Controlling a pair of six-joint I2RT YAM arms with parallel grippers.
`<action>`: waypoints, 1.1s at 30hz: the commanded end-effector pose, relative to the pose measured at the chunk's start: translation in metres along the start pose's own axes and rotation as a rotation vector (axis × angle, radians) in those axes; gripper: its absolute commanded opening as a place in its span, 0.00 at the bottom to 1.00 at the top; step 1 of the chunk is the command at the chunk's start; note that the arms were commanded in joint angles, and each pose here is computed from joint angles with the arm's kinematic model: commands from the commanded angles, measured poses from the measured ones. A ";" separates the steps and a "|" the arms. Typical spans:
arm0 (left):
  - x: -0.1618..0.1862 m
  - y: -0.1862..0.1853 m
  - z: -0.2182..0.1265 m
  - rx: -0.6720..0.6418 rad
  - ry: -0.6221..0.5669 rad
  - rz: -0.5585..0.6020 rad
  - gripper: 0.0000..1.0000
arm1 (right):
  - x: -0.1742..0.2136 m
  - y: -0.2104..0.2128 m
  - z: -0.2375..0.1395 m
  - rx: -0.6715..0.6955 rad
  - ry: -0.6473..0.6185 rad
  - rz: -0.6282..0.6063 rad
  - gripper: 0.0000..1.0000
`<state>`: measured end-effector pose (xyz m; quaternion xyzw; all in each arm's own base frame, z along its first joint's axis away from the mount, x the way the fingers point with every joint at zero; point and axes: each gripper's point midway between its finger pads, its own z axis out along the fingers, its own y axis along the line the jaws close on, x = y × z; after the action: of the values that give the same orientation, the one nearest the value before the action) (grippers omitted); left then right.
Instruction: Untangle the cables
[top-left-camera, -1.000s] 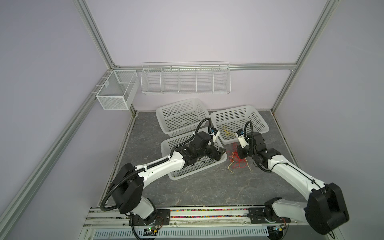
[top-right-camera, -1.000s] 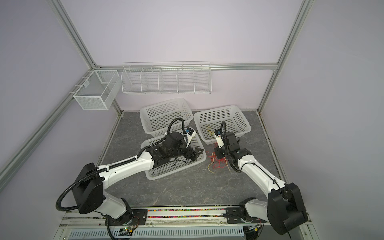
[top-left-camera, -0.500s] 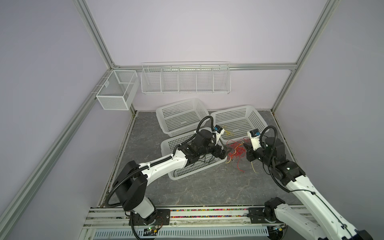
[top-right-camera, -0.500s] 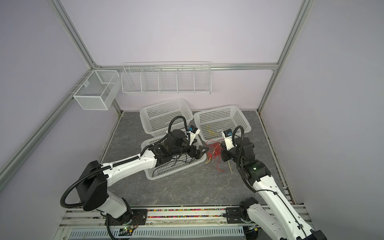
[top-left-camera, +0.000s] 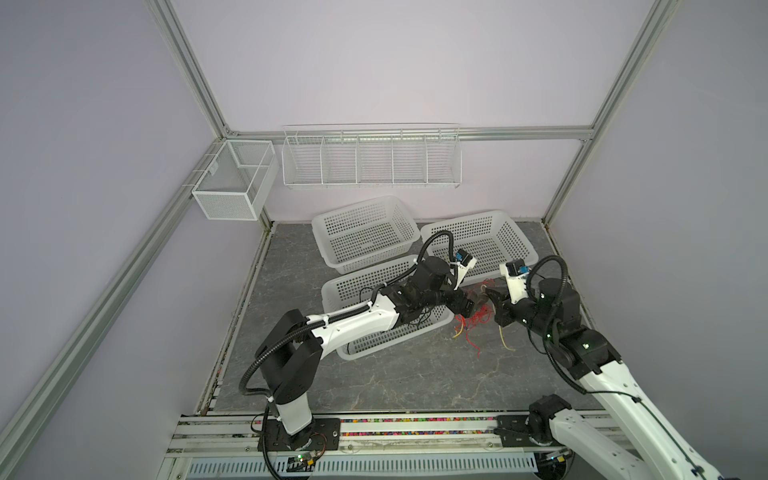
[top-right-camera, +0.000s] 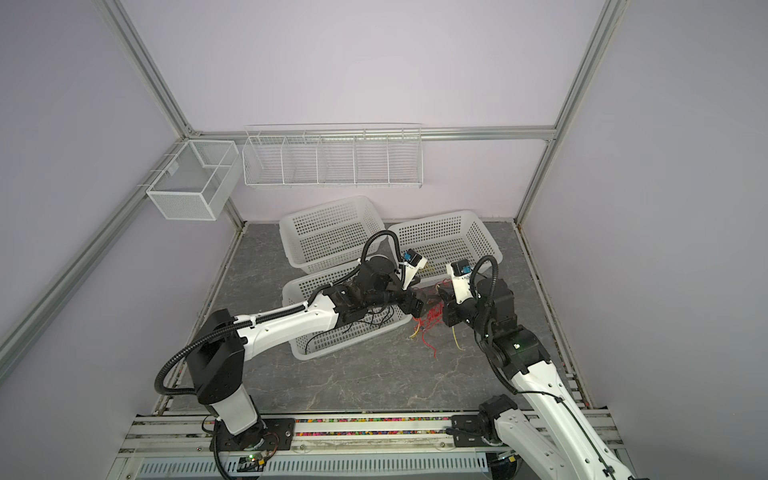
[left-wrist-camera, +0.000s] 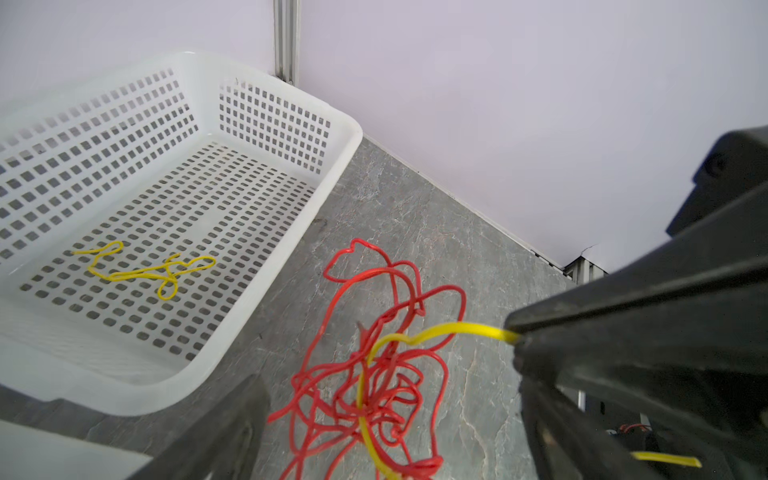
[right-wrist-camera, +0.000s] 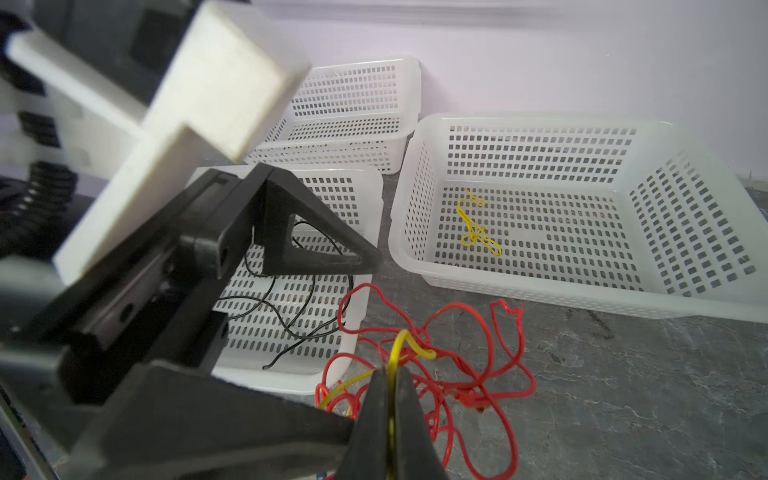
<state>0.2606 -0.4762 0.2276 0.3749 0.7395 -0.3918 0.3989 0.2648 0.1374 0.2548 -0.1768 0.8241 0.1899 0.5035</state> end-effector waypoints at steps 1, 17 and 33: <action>-0.006 0.006 0.011 -0.023 -0.019 0.012 0.93 | -0.031 0.014 -0.012 -0.057 -0.094 0.012 0.06; 0.032 0.021 0.058 -0.078 0.050 -0.027 0.40 | -0.089 -0.007 -0.055 0.096 -0.299 0.079 0.06; 0.056 0.032 0.060 -0.121 0.113 -0.042 0.00 | -0.100 -0.079 -0.109 0.574 -0.414 0.119 0.06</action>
<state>0.2772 -0.5134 0.1766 0.3635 0.7607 -0.3671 0.3931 0.2692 0.0624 0.3320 -0.0086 0.7869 0.0686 0.6132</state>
